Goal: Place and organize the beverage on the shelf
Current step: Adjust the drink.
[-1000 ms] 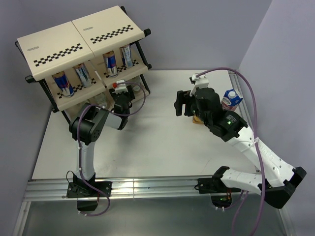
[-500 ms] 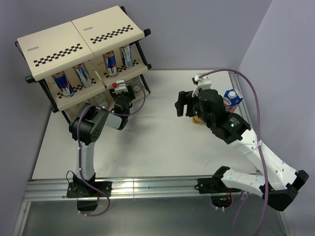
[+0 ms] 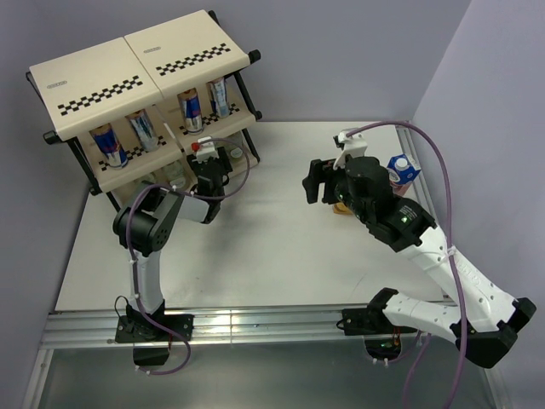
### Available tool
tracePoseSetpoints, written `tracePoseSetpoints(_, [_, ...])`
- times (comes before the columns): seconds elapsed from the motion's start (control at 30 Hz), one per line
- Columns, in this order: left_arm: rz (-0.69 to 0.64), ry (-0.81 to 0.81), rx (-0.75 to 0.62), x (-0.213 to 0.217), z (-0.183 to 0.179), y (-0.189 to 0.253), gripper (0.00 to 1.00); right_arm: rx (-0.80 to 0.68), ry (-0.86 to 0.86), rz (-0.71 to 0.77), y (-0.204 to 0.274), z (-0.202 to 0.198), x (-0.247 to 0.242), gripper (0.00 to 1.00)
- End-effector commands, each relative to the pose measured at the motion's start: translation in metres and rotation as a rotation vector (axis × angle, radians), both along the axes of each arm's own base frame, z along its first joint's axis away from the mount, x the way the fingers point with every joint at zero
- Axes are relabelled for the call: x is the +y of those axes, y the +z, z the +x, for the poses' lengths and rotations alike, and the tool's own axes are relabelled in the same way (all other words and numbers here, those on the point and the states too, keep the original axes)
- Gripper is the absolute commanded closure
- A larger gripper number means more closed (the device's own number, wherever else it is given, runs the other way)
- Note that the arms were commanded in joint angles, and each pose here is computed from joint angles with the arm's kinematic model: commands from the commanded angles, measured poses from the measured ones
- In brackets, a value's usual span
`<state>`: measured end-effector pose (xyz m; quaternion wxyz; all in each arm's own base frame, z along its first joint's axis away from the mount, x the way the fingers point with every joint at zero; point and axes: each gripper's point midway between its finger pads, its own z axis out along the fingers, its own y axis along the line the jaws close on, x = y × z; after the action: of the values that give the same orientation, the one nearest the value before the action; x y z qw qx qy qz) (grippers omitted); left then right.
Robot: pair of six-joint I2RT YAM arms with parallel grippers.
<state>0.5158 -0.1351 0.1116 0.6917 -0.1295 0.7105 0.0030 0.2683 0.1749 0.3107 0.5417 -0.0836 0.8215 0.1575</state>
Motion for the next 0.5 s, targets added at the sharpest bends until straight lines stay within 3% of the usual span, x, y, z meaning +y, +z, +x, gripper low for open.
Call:
tracePoseSetpoints(0.0, [-0.18,0.178,-0.09,0.04,0.008,0.035,0.76,-0.075,0.008,0.052,0.022,-0.002,-0.003,0.19])
tracePoseSetpoints(0.33, [-0.189,0.162,-0.073,0.036,0.007,0.033,0.76,-0.095,0.014,0.064,0.026,-0.005,-0.004,0.18])
tracePoseSetpoints(0.4, [-0.177,0.131,-0.073,0.031,0.009,0.035,0.94,-0.093,0.016,0.062,0.024,-0.004,-0.003,0.18])
tracePoseSetpoints(0.47, [-0.158,0.081,-0.071,0.023,0.01,0.035,0.97,-0.09,0.019,0.06,0.024,-0.004,-0.003,0.18])
